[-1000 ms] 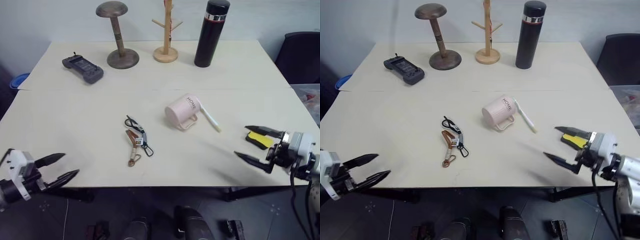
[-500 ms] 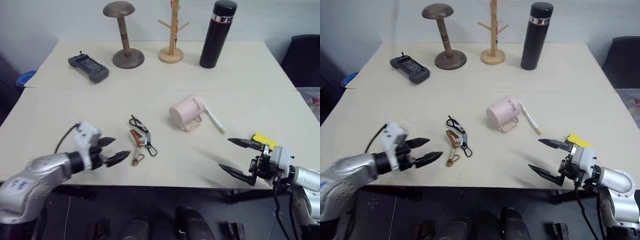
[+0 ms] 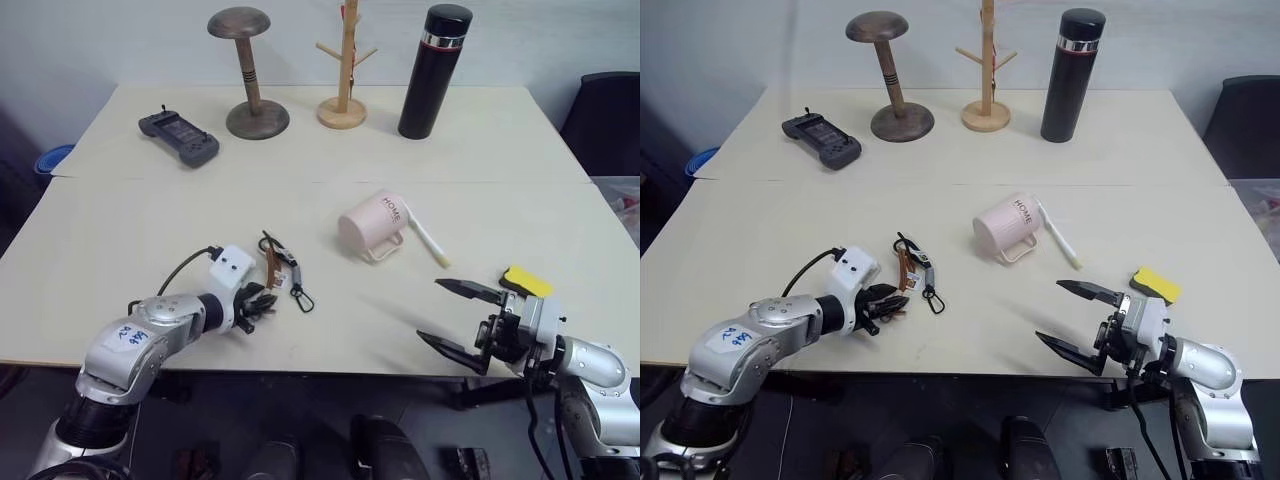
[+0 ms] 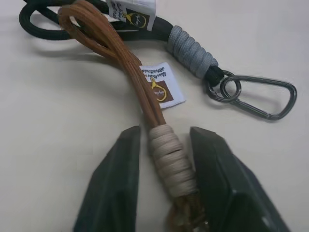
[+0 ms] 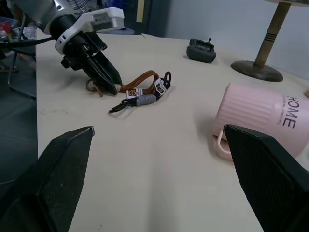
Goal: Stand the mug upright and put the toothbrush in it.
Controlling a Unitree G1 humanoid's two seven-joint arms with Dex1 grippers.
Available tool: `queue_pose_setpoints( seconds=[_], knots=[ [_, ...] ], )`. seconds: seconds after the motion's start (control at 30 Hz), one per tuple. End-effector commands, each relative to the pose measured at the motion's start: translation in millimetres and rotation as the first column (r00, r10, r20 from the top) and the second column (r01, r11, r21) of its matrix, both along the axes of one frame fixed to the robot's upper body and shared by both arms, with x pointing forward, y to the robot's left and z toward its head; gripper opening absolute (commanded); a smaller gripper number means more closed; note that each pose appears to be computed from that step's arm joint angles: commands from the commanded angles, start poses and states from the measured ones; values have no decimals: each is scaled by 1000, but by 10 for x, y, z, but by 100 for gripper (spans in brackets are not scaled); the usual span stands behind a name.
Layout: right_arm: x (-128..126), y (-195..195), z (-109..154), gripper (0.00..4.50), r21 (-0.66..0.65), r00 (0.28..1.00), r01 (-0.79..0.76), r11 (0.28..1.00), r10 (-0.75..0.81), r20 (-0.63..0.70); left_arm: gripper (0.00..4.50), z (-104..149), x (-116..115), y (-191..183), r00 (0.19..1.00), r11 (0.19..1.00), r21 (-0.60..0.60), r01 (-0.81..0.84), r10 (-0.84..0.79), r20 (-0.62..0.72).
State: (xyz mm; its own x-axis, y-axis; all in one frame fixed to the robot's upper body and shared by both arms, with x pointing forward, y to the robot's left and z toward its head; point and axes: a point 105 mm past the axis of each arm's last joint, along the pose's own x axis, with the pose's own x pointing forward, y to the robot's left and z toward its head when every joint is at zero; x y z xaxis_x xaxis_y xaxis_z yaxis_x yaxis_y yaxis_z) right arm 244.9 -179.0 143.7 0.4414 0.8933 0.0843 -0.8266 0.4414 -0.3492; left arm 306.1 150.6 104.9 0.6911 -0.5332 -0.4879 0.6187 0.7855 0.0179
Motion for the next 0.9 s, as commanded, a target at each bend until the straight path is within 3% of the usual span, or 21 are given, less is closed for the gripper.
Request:
queue_pose_setpoints(
  seconds=[0.03, 0.07, 0.2, 0.33, 0.47, 0.53, 0.7, 0.77, 0.83, 0.9],
  knots=[
    [14, 64, 133, 450, 17, 999, -33, 999, 32, 39, 43, 58, 100, 224, 995, 995, -40, -89, 91, 38],
    [23, 127, 176, 450, 35, 998, -52, 998, 51, 47, 22, 150, 123, 427, 986, 984, -91, -150, 156, 63],
    [24, 306, 275, 450, 69, 992, -104, 992, 98, 81, 18, 337, 51, 1023, 950, 943, -182, -277, 298, 97],
    [29, 552, 393, 450, 127, 978, -175, 976, 158, 135, 18, 385, -152, 2258, 779, 782, -132, -609, 621, 85],
    [68, 729, 400, 450, 146, 967, -216, 965, 191, 169, 18, 164, -333, 2629, 768, 768, -37, -640, 640, 8],
    [110, 813, 385, 450, 153, 965, -224, 962, 197, 175, 99, 112, -365, 2780, 751, 751, 14, -660, 660, 9],
    [115, 802, 382, 450, 138, 965, -221, 966, 196, 172, 215, 305, -309, 2860, 778, 772, 99, -628, 623, 83],
    [89, 722, 368, 450, 115, 969, -205, 972, 185, 164, 263, 362, -379, 2905, 804, 779, 214, -590, 591, 67],
    [78, 587, 377, 450, 88, 975, -170, 982, 155, 160, 312, 585, -337, 2847, 836, 807, 221, -548, 536, 114],
    [67, 409, 364, 450, 50, 983, -120, 992, 112, 145, 365, 851, -245, 2559, 896, 888, 140, -439, 419, 148]
  ],
)
